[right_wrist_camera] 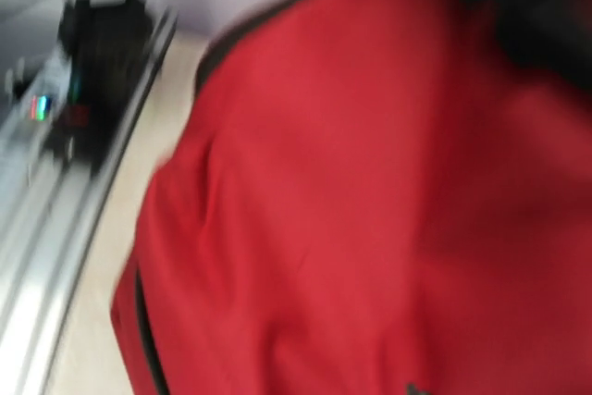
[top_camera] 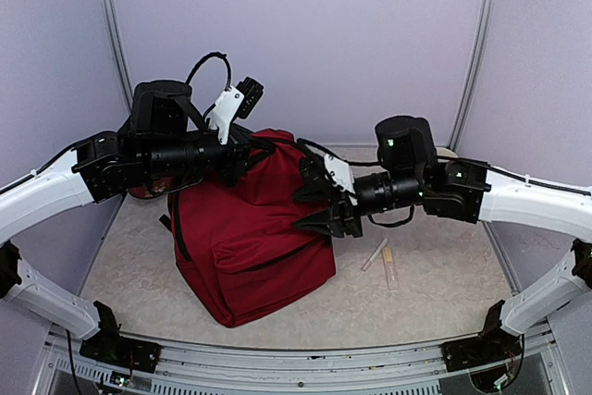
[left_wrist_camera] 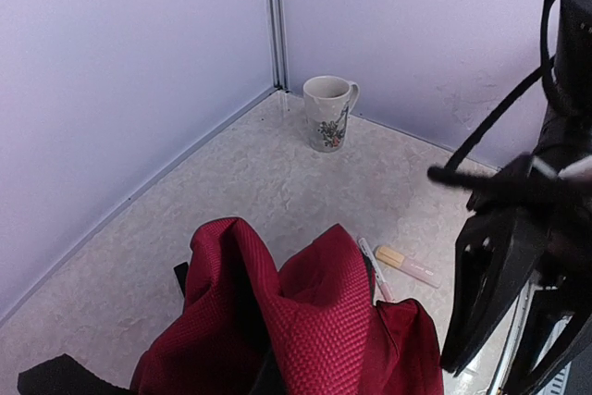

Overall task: Pack the student bag
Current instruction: Place the pen in the lower front pocket of the bag, then pick up the pen from the center of the board.

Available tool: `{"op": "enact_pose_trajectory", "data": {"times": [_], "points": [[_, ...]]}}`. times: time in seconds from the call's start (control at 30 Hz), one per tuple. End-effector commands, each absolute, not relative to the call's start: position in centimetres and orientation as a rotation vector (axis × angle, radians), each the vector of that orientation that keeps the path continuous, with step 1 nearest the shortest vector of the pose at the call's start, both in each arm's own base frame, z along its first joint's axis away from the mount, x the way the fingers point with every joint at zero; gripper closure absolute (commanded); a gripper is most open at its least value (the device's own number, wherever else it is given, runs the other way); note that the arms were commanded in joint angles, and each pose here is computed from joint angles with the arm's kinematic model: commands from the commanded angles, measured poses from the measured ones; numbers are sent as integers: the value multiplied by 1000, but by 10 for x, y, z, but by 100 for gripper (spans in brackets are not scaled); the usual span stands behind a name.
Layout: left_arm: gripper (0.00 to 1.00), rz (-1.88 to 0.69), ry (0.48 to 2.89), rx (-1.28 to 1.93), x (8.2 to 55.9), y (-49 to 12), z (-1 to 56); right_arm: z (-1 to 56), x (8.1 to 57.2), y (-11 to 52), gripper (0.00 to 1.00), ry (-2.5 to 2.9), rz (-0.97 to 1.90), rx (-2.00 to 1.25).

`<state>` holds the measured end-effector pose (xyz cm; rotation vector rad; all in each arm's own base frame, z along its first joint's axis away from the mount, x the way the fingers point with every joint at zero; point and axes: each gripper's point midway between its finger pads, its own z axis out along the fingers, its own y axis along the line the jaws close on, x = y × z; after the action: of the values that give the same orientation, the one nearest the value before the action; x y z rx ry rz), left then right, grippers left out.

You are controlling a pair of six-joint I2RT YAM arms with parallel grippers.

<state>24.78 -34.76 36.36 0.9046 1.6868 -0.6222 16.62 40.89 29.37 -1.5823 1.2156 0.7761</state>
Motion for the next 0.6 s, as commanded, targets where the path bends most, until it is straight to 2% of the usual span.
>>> {"op": "enact_pose_trajectory", "data": {"times": [0.0,0.13,0.27,0.3,0.37,0.4,0.47,0.57], "points": [[96,-617,1672,905,250,-348,363,348,191,391,46,1451,836,-1233],[96,-615,1676,903,251,-348,363,327,262,324,45,1787,583,-782],[96,-621,1679,908,250,-349,362,233,304,244,43,2183,286,-444],[96,-619,1678,907,250,-349,362,205,303,230,38,2290,214,-412],[96,-611,1678,900,251,-347,363,157,297,211,20,2463,82,-384],[96,-609,1679,899,251,-347,362,136,291,204,15,2536,15,-390],[96,-610,1683,903,252,-348,360,104,280,195,12,2648,-54,-361],[96,-615,1684,910,251,-350,359,71,265,192,15,2735,-52,-366]]}}
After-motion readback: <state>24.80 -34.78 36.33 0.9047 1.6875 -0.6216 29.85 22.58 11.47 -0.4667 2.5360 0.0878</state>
